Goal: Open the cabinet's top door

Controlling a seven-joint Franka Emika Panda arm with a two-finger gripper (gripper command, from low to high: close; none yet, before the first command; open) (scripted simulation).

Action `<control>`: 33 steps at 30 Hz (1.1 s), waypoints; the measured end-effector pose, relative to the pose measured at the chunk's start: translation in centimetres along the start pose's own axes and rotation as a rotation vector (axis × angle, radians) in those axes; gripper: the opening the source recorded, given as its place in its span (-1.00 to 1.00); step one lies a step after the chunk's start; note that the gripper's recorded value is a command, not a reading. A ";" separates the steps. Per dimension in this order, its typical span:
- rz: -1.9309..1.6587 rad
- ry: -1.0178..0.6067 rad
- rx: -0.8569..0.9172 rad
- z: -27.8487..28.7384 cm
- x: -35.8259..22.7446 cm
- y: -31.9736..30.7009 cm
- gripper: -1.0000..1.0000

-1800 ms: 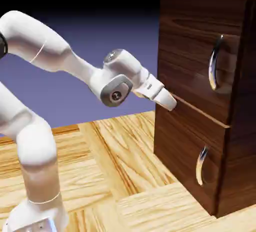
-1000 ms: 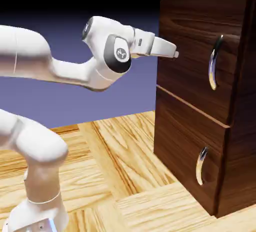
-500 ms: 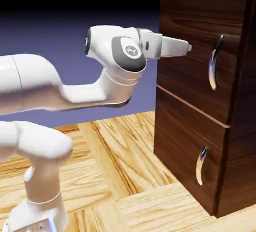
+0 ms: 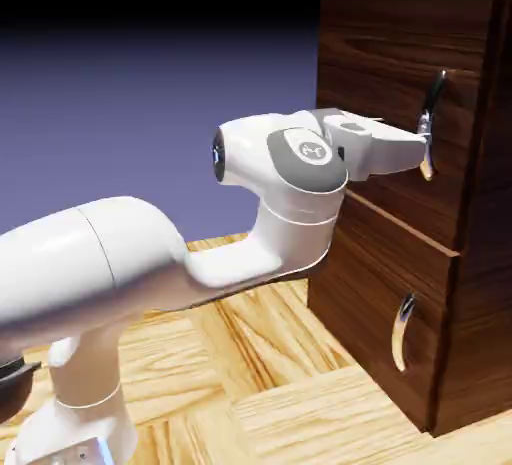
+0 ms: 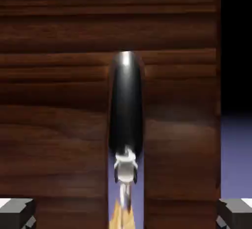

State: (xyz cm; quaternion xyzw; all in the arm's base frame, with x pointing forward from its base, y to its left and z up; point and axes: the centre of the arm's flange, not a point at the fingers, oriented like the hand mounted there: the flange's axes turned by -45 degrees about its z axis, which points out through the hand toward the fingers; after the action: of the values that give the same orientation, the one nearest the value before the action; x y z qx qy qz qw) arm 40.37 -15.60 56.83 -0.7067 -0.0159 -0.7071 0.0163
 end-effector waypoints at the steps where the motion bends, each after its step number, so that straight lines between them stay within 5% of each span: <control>1: 0.000 0.000 0.000 1.0 0.0 0.0 0.00; 2: -0.001 -0.001 -0.001 2.0 0.0 -0.1 -1.00; 33: -0.001 0.000 -0.642 -18.4 0.0 -16.6 -1.00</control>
State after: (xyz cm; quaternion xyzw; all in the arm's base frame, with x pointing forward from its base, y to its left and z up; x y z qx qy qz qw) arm 21.23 0.18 56.78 -0.6759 0.2079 -0.6758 -0.2078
